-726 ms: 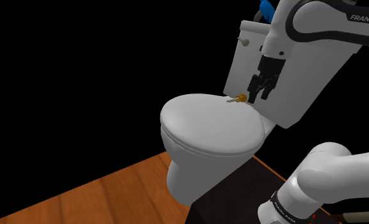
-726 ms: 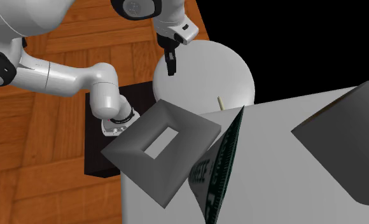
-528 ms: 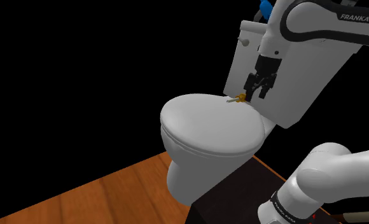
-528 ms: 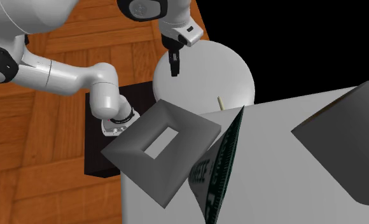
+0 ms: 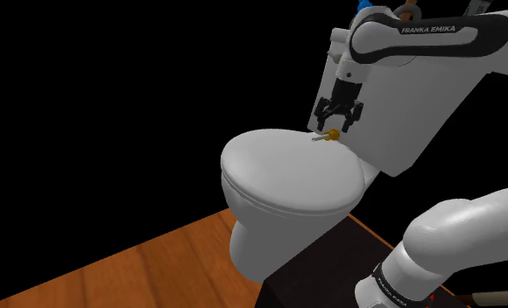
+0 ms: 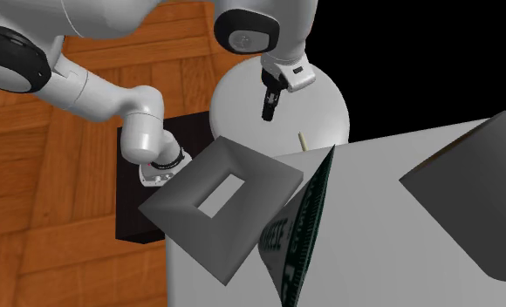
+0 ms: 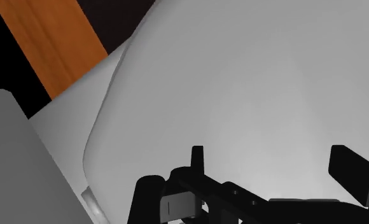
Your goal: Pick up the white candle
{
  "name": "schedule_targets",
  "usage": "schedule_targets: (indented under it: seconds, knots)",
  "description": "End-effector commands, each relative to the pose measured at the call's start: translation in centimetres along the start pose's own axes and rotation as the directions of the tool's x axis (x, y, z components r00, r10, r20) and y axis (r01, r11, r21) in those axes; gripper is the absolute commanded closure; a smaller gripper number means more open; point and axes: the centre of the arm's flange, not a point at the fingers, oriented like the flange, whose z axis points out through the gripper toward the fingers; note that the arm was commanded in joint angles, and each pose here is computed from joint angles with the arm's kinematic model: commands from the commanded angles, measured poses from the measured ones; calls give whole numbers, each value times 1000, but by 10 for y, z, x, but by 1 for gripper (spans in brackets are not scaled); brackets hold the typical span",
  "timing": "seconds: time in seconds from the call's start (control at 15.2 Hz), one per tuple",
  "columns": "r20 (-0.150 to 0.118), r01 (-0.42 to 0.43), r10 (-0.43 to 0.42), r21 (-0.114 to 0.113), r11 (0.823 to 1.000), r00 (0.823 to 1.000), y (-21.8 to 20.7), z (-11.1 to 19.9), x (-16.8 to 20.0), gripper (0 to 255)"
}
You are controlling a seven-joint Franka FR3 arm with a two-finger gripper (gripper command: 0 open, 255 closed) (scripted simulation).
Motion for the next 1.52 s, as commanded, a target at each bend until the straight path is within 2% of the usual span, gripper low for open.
schedule_targets:
  seconds: [0.0, 0.2, 0.4, 0.59, 0.79, 1.32, 1.45]
  knots:
    - [-3, -99, 99, 6, 995, 995, 8, 10, 22, 0]
    - [-7, -238, 239, 15, 971, 971, 24, 19, 56, 0]
    - [-9, -374, 374, 24, 927, 927, 46, 29, 88, 0]
    - [-9, -501, 501, 33, 865, 865, 71, 39, 116, 0]
    - [-8, -618, 619, 43, 785, 785, 100, 49, 140, 0]
    - [-8, -619, 620, 43, 784, 785, 100, 89, 142, 0]
    - [-8, -619, 620, 43, 784, 785, 100, 89, 142, 0]
